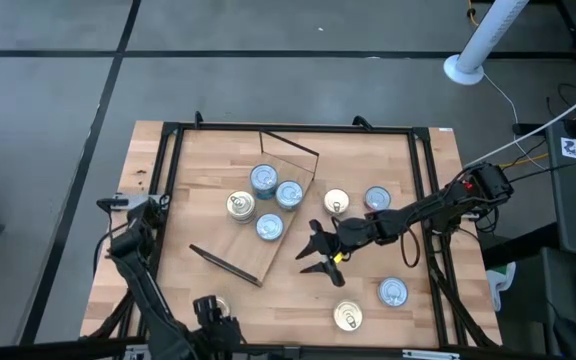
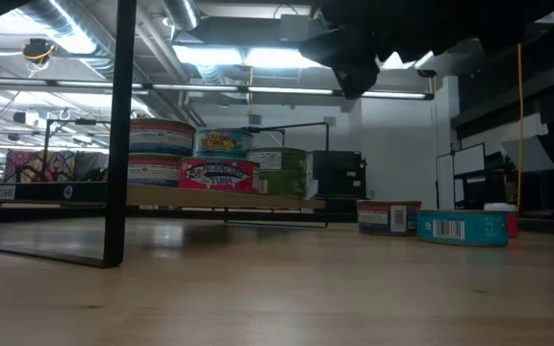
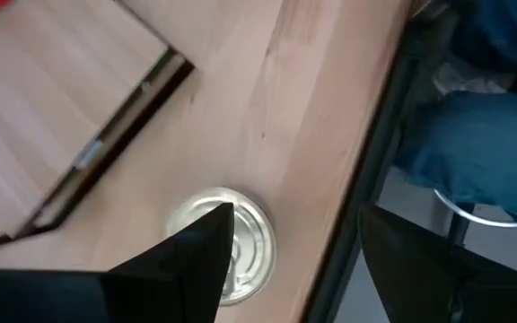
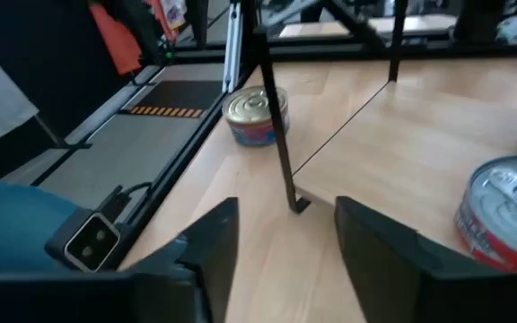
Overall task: Stack canned seafood by type on shelf
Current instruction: Stack the blue tuna can on top of the blue tuna can on the shelf
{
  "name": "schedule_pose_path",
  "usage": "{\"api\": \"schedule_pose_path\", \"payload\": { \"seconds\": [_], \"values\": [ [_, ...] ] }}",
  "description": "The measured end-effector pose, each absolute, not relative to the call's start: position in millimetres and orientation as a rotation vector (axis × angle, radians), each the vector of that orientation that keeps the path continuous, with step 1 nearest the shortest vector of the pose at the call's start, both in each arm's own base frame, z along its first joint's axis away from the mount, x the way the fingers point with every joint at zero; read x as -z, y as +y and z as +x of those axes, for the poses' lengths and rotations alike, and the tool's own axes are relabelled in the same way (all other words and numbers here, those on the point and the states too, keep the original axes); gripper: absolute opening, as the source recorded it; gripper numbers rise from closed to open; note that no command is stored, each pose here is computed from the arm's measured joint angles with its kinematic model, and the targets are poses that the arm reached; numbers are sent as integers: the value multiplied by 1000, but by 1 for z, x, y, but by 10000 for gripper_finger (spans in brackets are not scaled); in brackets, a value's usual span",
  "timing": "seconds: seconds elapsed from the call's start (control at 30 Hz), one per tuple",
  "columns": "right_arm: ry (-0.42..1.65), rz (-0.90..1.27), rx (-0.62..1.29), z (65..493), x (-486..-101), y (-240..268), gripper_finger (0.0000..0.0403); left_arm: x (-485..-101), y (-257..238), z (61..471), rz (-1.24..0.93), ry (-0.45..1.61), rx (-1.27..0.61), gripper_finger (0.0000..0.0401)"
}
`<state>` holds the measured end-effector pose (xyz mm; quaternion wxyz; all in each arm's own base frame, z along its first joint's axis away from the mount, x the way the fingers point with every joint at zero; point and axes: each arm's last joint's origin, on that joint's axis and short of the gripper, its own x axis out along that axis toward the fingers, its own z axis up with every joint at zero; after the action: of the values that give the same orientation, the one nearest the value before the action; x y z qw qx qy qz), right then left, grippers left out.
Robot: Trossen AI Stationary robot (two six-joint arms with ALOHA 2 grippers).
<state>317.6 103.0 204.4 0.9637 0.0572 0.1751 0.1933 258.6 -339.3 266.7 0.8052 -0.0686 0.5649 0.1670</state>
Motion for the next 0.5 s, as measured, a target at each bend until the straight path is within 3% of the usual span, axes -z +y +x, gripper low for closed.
{"api": "schedule_pose_path", "payload": {
  "seconds": [0.2, 0.5],
  "values": [
    [286, 88, -402, 319, -210, 105, 238, -238, -348, 264, -208, 1260, -459, 233],
    [191, -256, -478, 316, -203, 128, 241, -201, -356, 270, -250, 1267, -597, 233]
  ]
}}
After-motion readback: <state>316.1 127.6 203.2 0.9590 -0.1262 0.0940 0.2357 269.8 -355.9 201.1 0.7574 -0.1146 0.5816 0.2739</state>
